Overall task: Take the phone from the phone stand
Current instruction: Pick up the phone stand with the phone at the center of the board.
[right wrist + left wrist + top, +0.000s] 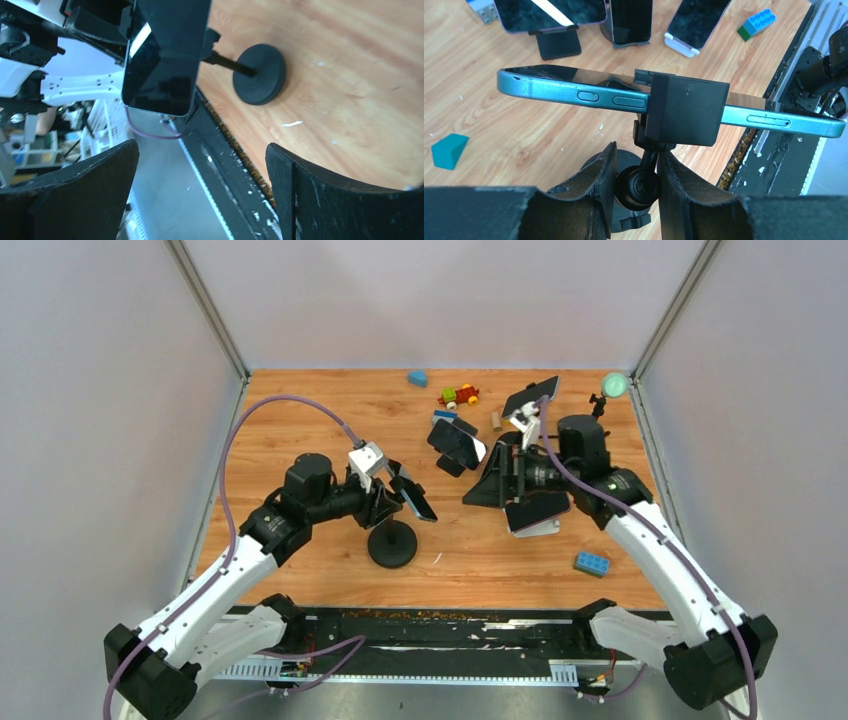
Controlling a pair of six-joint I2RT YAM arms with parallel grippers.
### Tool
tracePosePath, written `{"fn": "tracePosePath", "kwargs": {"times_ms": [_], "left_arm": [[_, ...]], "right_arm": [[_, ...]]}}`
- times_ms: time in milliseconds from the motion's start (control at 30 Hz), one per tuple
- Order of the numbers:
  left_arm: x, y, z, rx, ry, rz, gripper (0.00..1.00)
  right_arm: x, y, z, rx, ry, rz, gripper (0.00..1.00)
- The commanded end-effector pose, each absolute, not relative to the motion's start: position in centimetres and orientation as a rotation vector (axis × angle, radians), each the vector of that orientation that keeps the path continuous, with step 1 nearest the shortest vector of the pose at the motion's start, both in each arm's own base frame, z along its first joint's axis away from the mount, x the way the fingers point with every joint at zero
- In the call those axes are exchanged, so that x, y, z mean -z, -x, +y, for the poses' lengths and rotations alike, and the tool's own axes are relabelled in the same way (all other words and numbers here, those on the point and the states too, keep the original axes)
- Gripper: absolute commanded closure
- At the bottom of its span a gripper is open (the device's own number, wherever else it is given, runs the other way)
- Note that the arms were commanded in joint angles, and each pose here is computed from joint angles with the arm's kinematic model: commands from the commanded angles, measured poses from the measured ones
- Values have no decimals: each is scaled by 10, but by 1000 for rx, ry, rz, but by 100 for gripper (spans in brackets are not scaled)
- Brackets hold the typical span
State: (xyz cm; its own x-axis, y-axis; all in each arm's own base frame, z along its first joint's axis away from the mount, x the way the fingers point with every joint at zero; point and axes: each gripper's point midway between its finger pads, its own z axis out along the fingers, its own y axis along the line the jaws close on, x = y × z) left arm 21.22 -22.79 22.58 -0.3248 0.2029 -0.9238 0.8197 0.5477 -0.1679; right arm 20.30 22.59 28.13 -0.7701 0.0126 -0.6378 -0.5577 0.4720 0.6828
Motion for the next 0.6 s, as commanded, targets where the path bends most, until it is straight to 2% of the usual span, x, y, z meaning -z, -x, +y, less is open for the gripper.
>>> {"fn": "tracePosePath", "kwargs": {"times_ms": [0,300,567], "left_arm": [[-277,-221,-244,846,-859,1583,100],[-264,-214,-245,810,-1008,1563,100],[-248,-213,-245,821,-1002,1579,100]], "right_arm": [[-288,-192,266,-1452,476,2146,0],[-269,-203,314,-1609,428,2256,0],[-259,-205,335,-1636,450,2298,0]]}}
